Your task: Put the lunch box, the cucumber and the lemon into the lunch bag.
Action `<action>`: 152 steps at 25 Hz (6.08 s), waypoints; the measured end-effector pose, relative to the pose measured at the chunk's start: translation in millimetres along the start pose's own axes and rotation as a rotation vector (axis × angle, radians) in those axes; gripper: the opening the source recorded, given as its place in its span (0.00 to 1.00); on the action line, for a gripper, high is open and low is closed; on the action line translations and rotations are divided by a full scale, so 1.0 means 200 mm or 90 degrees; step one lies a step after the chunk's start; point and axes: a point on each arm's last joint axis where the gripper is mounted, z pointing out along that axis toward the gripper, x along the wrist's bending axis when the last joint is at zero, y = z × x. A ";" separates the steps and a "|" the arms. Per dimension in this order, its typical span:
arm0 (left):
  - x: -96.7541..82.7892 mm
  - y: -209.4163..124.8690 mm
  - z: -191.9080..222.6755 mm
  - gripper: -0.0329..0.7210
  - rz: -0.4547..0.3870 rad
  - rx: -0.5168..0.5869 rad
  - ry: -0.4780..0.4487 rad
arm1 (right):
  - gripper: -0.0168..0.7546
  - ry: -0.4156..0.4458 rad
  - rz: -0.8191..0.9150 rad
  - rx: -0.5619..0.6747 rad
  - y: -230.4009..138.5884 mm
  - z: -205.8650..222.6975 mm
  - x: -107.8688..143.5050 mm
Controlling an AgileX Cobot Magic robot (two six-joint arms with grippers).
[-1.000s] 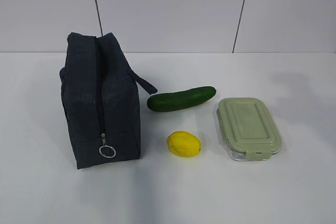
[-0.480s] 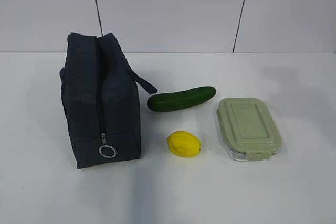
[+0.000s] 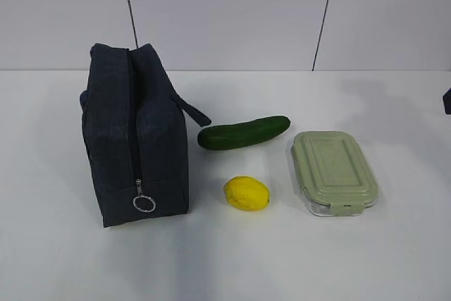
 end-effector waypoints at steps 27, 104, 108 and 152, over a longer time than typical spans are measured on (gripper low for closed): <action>0.00 0.00 0.00 0.66 0.000 0.000 0.000 | 0.59 0.175 -0.072 0.091 0.19 0.22 0.12; 0.00 0.00 0.00 0.66 0.000 0.000 0.000 | 0.67 0.383 0.044 0.076 0.11 0.99 -0.30; 0.00 0.00 0.00 0.66 0.000 0.000 0.000 | 0.73 0.392 0.055 0.083 0.09 1.03 -0.30; 0.00 0.00 0.00 0.66 0.000 0.000 0.000 | 0.55 0.516 0.116 0.080 -0.02 1.25 -0.31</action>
